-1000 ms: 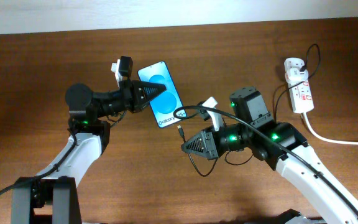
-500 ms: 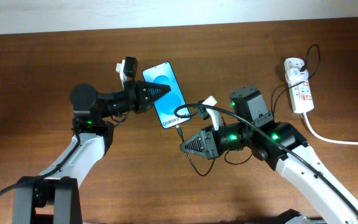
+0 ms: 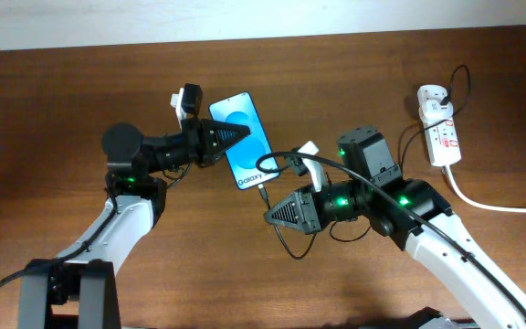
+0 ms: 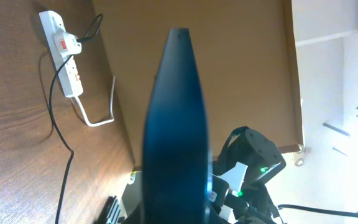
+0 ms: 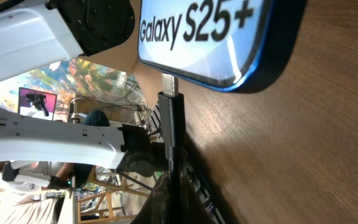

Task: Plug charger to phone and switch on socket
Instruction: 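Push the USB-C plug up into the phone's bottom port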

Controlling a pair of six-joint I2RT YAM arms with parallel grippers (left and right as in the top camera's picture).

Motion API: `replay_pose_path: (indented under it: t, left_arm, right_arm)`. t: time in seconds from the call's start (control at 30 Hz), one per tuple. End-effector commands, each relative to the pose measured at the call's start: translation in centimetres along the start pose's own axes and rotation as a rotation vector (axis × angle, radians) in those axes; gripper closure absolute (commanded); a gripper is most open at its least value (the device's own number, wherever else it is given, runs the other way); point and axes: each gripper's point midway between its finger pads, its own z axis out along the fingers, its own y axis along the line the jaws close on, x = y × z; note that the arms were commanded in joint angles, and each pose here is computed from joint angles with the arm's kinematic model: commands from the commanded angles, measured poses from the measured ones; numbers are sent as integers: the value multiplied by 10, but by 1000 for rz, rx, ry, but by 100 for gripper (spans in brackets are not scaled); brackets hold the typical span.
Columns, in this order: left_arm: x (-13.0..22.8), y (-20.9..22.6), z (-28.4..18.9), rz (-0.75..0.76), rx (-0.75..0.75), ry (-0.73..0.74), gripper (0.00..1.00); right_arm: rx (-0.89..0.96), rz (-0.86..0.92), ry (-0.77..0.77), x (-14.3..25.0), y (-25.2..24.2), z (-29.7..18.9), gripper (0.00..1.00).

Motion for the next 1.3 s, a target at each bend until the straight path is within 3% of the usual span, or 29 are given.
replay_pose_path:
  t: [0.0, 1.27]
  left_arm:
    - [8, -7, 1, 19, 11, 58, 100]
    - [17, -8, -1, -34, 9, 113, 100]
  right_arm:
    - [-4, 4, 5, -2, -1, 4, 96]
    - [-7, -21, -12, -7, 0, 4, 96]
